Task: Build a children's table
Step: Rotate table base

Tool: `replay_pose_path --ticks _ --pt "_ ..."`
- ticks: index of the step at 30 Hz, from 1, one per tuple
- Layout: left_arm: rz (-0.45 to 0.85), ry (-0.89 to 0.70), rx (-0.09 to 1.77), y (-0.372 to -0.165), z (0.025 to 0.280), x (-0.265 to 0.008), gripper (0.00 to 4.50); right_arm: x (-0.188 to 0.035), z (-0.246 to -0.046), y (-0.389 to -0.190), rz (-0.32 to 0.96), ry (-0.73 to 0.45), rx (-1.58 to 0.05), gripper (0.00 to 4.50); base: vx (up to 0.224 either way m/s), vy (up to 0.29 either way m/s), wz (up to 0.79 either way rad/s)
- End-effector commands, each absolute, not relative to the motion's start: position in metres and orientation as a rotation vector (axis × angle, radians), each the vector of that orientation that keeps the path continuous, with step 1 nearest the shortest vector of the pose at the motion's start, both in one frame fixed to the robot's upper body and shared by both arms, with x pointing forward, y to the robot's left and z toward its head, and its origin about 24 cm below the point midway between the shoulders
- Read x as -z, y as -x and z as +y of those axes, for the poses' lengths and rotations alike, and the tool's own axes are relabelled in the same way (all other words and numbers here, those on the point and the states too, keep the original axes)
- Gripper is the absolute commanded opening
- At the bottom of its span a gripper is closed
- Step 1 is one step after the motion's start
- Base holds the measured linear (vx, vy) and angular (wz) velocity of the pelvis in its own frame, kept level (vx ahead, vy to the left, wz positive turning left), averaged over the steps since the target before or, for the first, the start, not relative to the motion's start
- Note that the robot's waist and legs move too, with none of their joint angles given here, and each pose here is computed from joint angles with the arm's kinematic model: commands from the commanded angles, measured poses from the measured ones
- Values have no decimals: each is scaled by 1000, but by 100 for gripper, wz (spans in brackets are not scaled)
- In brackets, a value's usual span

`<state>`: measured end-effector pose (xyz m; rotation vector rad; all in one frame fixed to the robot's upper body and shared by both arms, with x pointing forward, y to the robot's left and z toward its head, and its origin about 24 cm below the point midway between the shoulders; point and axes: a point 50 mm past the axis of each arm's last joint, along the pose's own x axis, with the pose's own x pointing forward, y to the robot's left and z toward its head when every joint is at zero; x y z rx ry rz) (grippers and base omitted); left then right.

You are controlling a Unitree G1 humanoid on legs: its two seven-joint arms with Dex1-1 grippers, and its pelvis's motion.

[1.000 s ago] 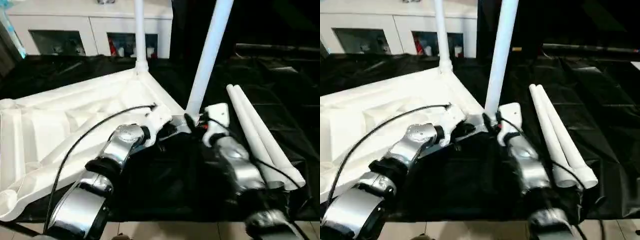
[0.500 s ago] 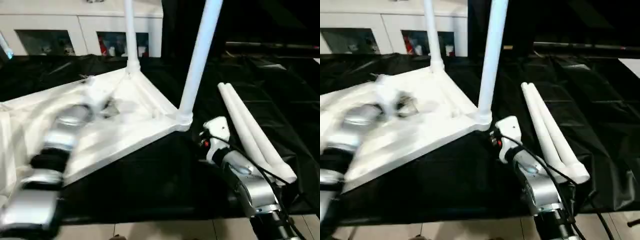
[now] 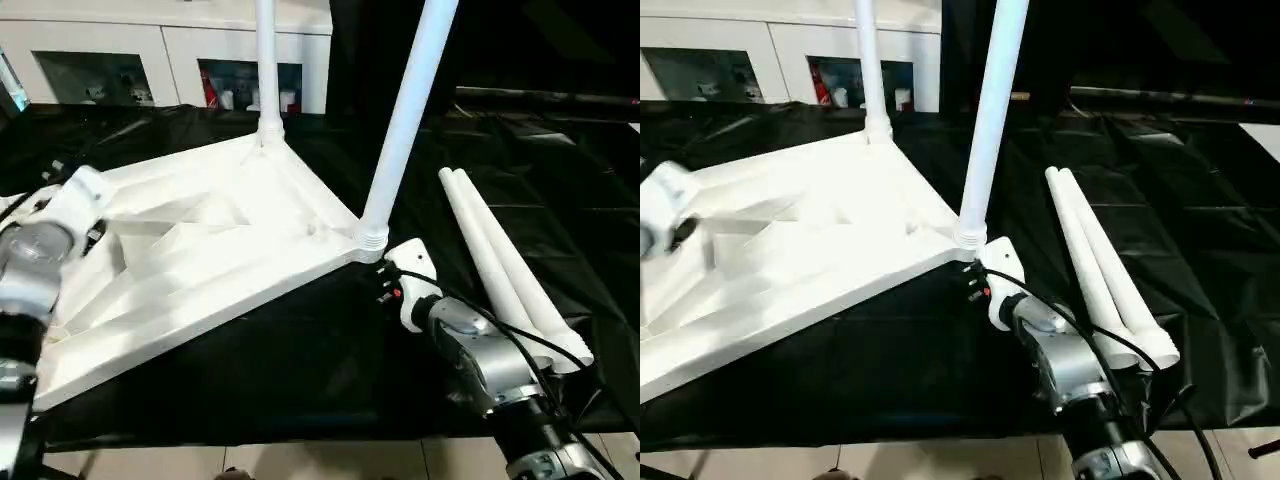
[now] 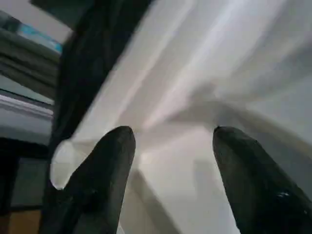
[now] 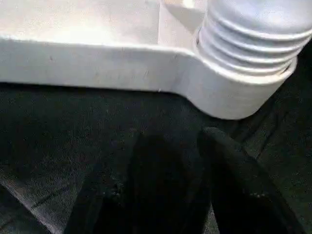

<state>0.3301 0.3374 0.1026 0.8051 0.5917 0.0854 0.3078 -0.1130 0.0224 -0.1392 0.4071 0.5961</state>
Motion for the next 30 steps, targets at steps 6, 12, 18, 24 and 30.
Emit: replay_pose_path --ticks 6,12,18,24,30 --pt "722 -787 32 -319 335 -80 369 -21 -104 -316 424 132 -617 111 0 0 0" --pt "779 -709 155 -313 330 -70 372 -23 -93 -329 415 115 -627 58 0 0 0" --pt "744 -539 427 -310 296 -69 305 -25 -87 -338 404 111 -636 5 0 0 0" --pt "730 -471 613 -305 275 -69 255 -25 -83 -342 401 112 -644 0 0 0 0" --pt "667 -381 792 -299 253 -75 201 -25 -83 -345 393 111 -645 0 0 0 0"
